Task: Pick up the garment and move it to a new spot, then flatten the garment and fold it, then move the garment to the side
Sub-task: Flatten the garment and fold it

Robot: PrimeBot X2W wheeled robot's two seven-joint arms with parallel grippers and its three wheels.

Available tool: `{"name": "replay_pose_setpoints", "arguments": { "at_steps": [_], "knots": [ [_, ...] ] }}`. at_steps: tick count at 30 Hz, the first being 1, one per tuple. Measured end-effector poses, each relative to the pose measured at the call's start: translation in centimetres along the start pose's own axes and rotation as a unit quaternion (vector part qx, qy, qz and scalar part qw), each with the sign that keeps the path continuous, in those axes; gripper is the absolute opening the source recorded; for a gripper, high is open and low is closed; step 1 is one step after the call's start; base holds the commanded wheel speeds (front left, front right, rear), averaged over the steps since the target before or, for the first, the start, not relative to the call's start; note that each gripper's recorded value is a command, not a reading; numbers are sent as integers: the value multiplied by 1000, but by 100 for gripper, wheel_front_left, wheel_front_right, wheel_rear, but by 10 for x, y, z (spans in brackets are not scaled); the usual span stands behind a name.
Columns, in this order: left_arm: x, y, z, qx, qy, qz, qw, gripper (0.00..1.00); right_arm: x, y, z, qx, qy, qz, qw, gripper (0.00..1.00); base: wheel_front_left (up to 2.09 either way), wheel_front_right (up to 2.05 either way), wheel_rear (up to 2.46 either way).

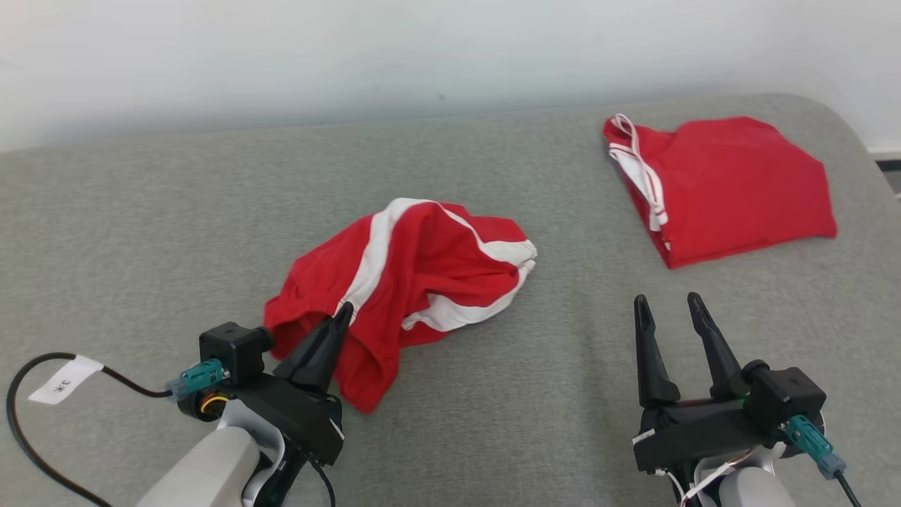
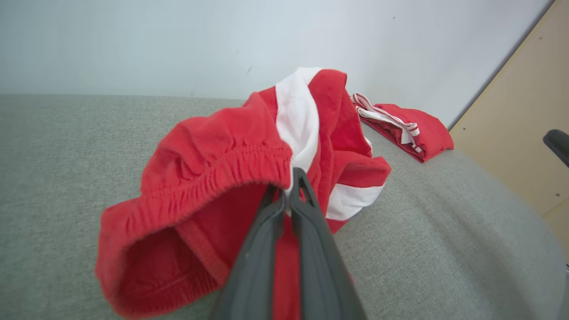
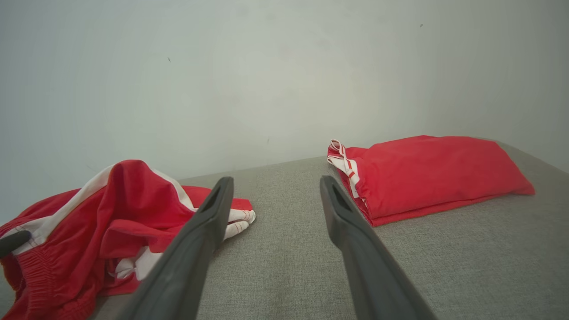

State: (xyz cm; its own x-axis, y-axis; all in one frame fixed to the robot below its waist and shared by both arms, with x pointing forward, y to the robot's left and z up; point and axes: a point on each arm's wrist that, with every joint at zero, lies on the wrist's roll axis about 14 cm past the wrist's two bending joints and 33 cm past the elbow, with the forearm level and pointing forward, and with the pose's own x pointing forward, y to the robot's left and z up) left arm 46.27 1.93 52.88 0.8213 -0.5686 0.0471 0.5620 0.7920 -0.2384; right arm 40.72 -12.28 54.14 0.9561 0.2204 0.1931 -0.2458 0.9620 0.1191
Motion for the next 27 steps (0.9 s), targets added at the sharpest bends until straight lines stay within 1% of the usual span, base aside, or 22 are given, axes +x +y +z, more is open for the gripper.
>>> {"name": "replay_pose_setpoints", "arguments": {
  "at_steps": [2, 4, 10, 16, 19, 23, 27],
  "knots": [
    [-6, 2, 7, 6, -7, 0, 1000, 0, 2, 5, -1, 2, 0, 7, 1000, 100, 0, 0, 0],
    [-17, 12, 21, 19, -22, 11, 1000, 0, 3, 12, -3, 7, 3, 17, 1000, 100, 0, 0, 0],
    [-50, 32, 32, 47, -16, 37, 998, 0, 11, 30, -3, 14, 0, 43, 999, 100, 0, 0, 0],
    [-84, 38, 34, 62, -4, 47, 997, 0, 17, 45, -5, 21, 0, 64, 998, 100, 0, 0, 0],
    [-98, 38, 27, 68, 11, 48, 996, 0, 19, 49, -7, 23, 2, 70, 997, 100, 0, 0, 0],
    [-107, 31, 17, 61, 22, 46, 997, 0, 21, 51, -12, 24, 6, 73, 997, 100, 0, 0, 0],
    [-116, 26, 3, 37, 31, 53, 997, 0, 22, 50, -15, 23, 11, 73, 997, 100, 0, 0, 0]
  ]
}}
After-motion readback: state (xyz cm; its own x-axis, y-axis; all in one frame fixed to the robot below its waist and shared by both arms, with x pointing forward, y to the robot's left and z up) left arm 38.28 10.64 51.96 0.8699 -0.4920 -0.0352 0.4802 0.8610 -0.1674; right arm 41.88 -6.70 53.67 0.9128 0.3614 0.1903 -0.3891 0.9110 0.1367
